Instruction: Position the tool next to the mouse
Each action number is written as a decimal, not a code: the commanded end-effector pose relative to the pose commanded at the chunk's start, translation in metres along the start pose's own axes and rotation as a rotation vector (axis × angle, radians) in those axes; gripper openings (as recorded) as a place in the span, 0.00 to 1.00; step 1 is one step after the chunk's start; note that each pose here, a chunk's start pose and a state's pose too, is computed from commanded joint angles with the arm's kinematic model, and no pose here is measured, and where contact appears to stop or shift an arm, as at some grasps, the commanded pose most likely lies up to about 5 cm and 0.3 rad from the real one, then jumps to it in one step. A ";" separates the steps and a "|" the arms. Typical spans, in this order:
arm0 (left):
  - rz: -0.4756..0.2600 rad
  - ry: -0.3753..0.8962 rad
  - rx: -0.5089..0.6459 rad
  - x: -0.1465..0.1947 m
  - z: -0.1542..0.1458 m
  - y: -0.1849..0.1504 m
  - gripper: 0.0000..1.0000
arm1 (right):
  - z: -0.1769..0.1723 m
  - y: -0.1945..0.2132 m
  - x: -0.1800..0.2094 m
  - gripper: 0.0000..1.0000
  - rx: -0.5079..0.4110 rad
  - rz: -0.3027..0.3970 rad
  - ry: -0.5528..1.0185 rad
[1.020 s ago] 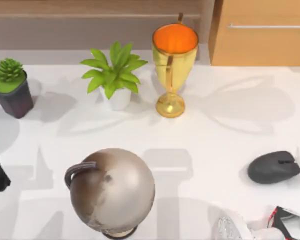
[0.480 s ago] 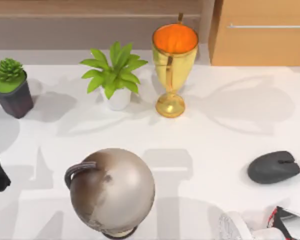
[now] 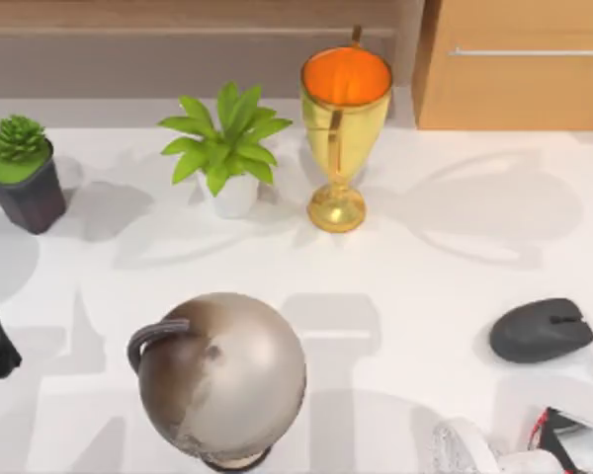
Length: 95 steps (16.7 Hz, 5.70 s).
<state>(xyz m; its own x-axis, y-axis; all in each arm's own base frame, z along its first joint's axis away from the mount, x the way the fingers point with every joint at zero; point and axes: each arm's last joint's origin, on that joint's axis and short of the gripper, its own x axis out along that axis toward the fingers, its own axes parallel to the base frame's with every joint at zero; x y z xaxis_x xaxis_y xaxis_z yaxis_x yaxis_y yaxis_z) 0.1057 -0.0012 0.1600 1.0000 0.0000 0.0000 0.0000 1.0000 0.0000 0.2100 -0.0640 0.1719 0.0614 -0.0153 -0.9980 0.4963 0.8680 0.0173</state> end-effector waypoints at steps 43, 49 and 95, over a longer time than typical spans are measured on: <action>0.000 0.000 0.000 0.000 0.000 0.000 1.00 | 0.004 -0.002 0.053 0.00 0.023 -0.014 0.059; 0.000 0.000 0.000 0.000 0.000 0.000 1.00 | 0.005 -0.002 0.031 0.00 0.022 -0.015 0.062; 0.000 0.000 0.000 0.000 0.000 0.000 1.00 | 0.133 0.262 0.005 0.00 -0.510 0.045 0.006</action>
<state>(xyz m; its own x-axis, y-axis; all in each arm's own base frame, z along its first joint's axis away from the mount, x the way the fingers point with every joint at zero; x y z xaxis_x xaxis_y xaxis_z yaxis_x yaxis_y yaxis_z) 0.1057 -0.0012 0.1600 1.0000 0.0000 0.0000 0.0000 1.0000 0.0000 0.4558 0.0974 0.1795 0.0672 0.0296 -0.9973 0.0079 0.9995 0.0302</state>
